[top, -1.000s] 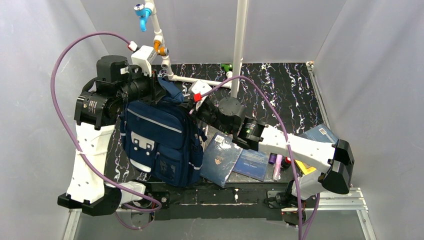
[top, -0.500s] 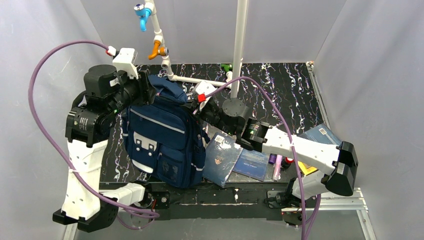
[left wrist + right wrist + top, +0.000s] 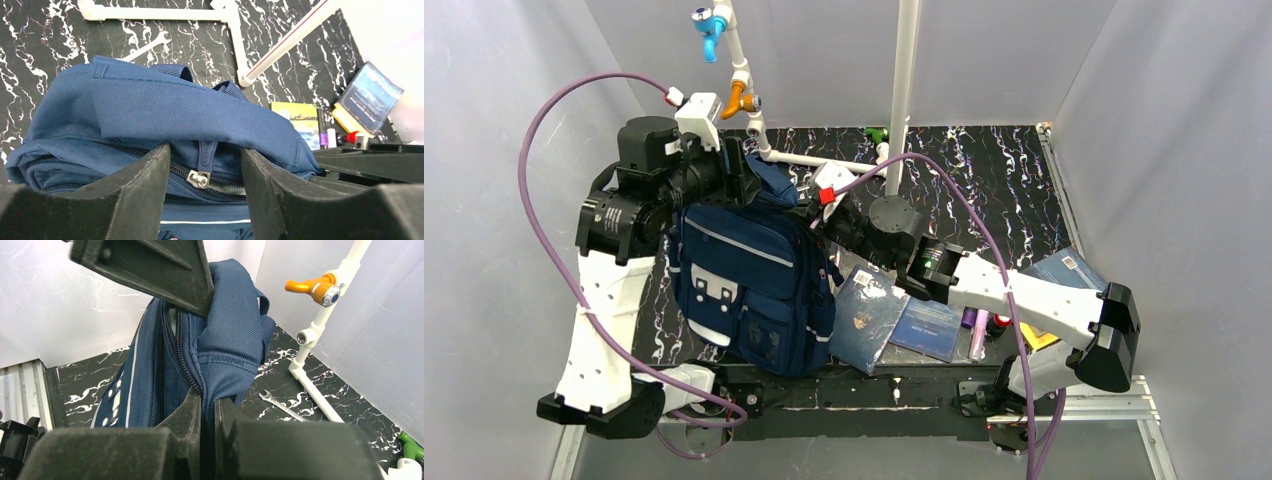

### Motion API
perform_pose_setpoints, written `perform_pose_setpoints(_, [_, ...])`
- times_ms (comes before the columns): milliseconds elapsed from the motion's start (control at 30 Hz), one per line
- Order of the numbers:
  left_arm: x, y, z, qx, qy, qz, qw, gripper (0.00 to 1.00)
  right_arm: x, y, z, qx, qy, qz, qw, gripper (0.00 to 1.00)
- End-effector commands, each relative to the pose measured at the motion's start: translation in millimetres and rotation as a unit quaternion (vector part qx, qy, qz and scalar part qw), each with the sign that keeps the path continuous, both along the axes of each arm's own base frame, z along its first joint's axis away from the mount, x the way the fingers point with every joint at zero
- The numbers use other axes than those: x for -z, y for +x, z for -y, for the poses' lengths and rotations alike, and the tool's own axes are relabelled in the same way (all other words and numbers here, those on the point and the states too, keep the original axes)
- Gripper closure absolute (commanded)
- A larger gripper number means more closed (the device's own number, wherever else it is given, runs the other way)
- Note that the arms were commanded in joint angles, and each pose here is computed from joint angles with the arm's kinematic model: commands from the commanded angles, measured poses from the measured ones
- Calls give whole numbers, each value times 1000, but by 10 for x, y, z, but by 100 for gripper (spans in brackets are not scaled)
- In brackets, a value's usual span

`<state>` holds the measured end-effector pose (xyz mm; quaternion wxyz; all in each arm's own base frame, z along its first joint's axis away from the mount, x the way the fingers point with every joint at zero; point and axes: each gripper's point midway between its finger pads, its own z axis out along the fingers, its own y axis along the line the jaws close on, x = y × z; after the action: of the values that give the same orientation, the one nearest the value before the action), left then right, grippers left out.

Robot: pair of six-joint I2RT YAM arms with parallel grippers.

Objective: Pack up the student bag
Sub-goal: Unzip the student bag at the center of the board.

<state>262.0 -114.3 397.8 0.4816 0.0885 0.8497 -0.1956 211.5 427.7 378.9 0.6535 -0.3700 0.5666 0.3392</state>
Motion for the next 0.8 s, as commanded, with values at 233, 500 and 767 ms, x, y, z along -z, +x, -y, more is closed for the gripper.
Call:
perform_pose_setpoints(233, [29,157,-85,-17,27,19,999,71,-615,-116,148,-15,77,40,996,99])
perform_pose_setpoints(500, [-62,337,-1108,-319,57,47,945,100,-359,27,757,94,144,-12,985,99])
perform_pose_setpoints(767, [607,509,-1911,-463,-2,-80,883,100,-393,96,1126,152,221,-35,963,99])
